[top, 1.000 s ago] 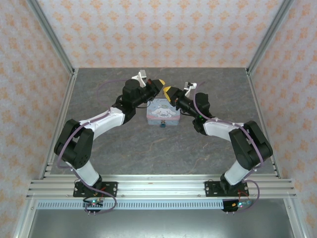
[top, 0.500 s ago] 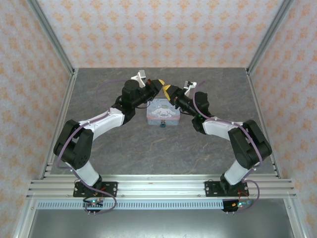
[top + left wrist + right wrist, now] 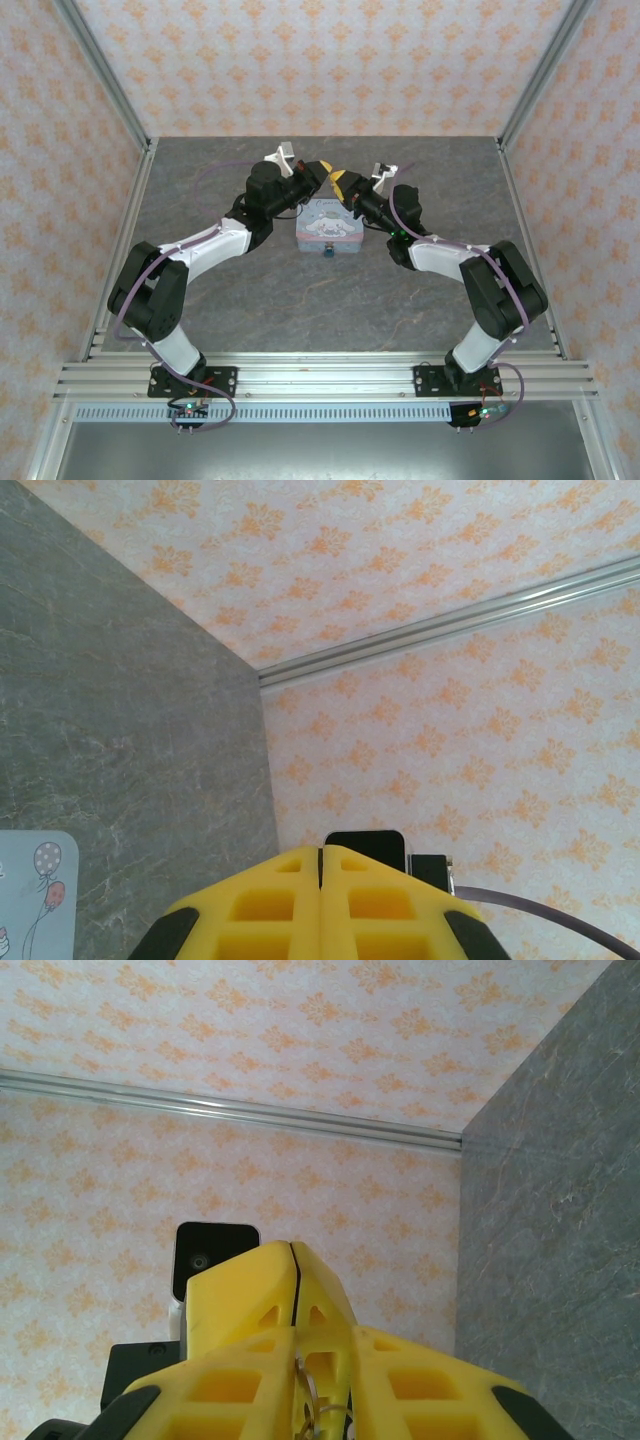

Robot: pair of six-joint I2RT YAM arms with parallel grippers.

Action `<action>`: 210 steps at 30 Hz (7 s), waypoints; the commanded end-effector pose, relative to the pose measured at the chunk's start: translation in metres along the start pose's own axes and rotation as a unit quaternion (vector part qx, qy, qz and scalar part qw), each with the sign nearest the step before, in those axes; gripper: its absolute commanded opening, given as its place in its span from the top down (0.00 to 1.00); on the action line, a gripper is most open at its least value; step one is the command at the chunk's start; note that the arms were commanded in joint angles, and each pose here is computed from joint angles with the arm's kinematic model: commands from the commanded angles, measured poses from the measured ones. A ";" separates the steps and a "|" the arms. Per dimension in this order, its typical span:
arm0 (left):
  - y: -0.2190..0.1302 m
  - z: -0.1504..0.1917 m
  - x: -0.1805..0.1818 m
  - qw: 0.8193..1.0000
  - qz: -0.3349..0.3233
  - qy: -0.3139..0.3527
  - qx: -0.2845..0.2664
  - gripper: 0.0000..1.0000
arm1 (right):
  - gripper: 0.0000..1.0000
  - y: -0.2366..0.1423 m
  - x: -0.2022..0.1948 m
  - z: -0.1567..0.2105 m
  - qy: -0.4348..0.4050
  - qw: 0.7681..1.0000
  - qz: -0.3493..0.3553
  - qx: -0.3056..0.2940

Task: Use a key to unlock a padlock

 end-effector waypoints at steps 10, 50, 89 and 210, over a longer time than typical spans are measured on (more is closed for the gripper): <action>-0.006 -0.007 -0.022 0.999 0.032 0.011 -0.018 1.00 | 0.78 0.002 0.018 0.006 -0.011 0.999 -0.032 0.015; -0.023 -0.015 -0.015 0.999 0.011 0.014 -0.050 1.00 | 1.00 -0.016 -0.014 -0.006 0.006 0.999 0.009 -0.030; -0.087 0.065 0.072 0.957 -0.206 0.160 0.124 0.05 | 1.00 -0.050 -0.038 0.002 -0.020 0.994 0.105 -0.026; 0.020 0.149 0.152 0.980 -0.114 0.095 0.131 0.35 | 1.00 -0.044 -0.140 -0.020 0.059 0.980 0.184 -0.055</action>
Point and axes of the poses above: each hand's point on the last joint's axis, 136 mm out from that joint toward the fingers, its own y axis out along the fingers, its own x axis along the line the jaws close on, z = x × y, the point moved 2 cm from there along -y, back along the fingers, and after that the axes turned 1 degree about y, right-handed, at the moved point
